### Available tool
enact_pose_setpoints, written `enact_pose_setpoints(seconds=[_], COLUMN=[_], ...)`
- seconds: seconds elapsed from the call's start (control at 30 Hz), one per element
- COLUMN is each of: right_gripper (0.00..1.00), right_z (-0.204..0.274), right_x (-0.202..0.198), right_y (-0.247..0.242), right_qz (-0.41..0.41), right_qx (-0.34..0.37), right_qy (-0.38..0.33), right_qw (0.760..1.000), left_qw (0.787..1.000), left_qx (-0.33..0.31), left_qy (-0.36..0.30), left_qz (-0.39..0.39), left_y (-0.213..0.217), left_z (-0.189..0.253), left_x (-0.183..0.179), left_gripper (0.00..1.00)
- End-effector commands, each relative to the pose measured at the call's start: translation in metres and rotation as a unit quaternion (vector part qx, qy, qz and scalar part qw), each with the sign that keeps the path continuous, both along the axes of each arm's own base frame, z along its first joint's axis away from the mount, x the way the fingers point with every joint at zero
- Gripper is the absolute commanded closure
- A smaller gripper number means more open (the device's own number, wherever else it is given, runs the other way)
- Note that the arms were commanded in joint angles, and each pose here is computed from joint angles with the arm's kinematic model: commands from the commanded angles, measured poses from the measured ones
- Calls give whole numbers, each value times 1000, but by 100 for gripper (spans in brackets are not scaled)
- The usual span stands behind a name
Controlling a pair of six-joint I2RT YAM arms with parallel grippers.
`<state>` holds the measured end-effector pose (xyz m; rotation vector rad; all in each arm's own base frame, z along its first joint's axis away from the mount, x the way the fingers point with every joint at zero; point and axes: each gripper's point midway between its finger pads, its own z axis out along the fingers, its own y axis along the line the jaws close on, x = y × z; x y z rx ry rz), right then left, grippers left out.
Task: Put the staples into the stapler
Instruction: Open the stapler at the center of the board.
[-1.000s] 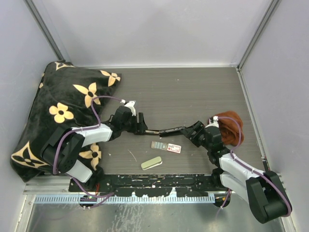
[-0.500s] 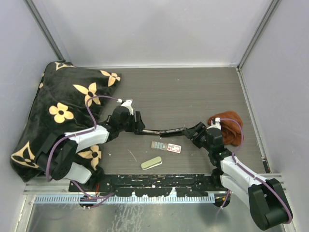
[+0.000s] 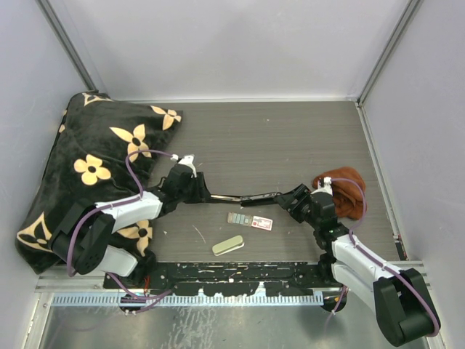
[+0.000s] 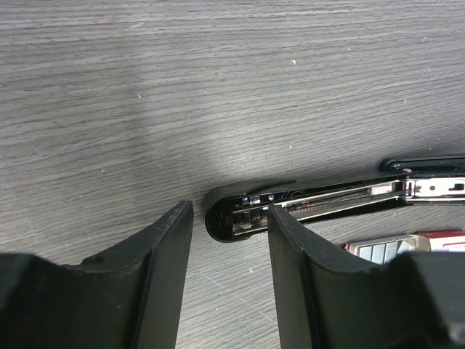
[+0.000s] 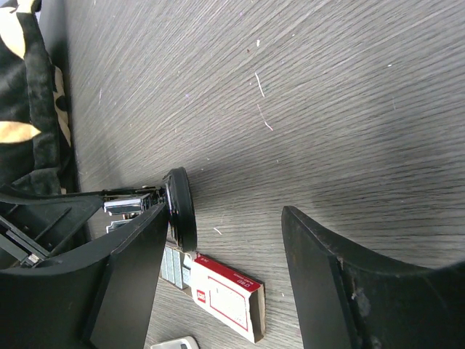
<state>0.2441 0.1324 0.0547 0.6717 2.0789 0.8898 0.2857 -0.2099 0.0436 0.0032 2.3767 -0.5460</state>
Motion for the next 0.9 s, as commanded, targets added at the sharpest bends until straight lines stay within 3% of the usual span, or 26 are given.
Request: enact_pose_setpoints(seconds=[0.0,0.5,0.87], right_gripper=[31,26,25], right_z=[10,12,6], right_x=[7,5,-8], right_y=[0,1,-3], right_qz=[1,12,25], right_qx=[-2,-13,-17], right_qy=[-23,-23,-16], right_qw=[1000,1000,999], left_qw=[1000,998,995], left_qx=[4,44,75], left_qy=[-8,-5,14], left_qz=[18,40,65], left_y=[6,26,49], left_z=[1,-13,-29], left_x=[3,12,17], left_gripper=[54,68,72])
